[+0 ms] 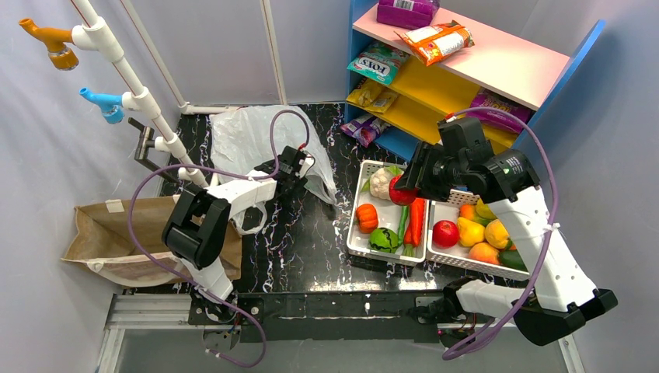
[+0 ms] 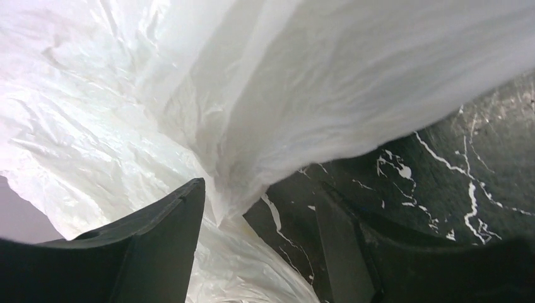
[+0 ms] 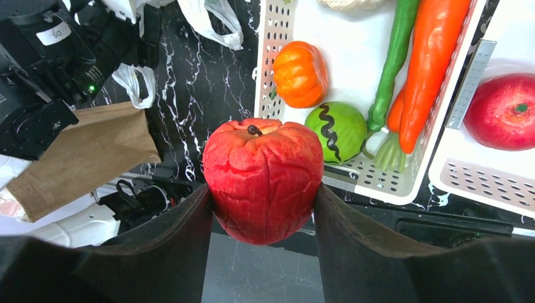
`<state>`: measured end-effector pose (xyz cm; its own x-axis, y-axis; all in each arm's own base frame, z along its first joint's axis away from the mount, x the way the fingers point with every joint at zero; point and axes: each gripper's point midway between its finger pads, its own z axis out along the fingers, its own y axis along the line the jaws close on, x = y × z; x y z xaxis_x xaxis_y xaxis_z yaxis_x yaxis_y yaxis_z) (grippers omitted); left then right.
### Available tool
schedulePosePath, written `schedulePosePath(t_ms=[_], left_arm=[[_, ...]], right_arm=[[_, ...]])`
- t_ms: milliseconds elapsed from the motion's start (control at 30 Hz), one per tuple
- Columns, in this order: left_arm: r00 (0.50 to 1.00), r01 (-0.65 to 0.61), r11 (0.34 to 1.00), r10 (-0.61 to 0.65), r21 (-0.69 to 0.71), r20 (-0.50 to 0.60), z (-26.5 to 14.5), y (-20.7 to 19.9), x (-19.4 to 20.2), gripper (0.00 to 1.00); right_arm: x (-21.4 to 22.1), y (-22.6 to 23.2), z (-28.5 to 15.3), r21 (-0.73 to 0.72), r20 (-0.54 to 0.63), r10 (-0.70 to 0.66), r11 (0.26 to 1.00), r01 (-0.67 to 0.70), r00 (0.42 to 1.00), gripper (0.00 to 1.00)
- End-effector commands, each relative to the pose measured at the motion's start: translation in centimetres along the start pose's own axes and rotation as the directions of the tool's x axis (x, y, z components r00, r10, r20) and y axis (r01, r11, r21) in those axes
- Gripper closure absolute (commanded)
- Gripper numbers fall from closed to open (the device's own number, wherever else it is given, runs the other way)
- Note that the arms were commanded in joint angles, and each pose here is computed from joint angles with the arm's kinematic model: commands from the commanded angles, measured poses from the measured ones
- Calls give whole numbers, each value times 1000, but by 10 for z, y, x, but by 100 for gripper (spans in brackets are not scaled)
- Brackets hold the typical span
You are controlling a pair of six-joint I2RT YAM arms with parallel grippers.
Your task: Place the food into the grocery bag and tie it
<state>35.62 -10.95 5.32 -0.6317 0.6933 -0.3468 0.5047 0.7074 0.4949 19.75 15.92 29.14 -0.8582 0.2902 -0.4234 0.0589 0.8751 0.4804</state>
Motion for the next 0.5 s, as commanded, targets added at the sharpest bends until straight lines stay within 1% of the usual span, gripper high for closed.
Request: schedulePosePath(t_ms=[0,167,300,400,467], left_arm=[[998,25,996,-20,-87,58,-1,16,-18,38],[997,56,989,-47,-136,69,2,24,-24,42],[998,53,986,-47,-160,41,9,24,-20,47],[998,61,982,-54,-179,44,12,26,-17,50],[997,68,980,-60,-187,51,12,26,-17,54]], right_arm=[[-5,4,-13,-16,23,-22,1000,22,999,65],[-7,4,-14,-15,30,-9,1000,10,1000,65],[-11,6,-17,-14,42,-5,1000,6,999,65],[-12,6,-17,-8,47,-3,1000,4,999,65],[-12,6,-17,-4,44,-5,1000,5,999,65]])
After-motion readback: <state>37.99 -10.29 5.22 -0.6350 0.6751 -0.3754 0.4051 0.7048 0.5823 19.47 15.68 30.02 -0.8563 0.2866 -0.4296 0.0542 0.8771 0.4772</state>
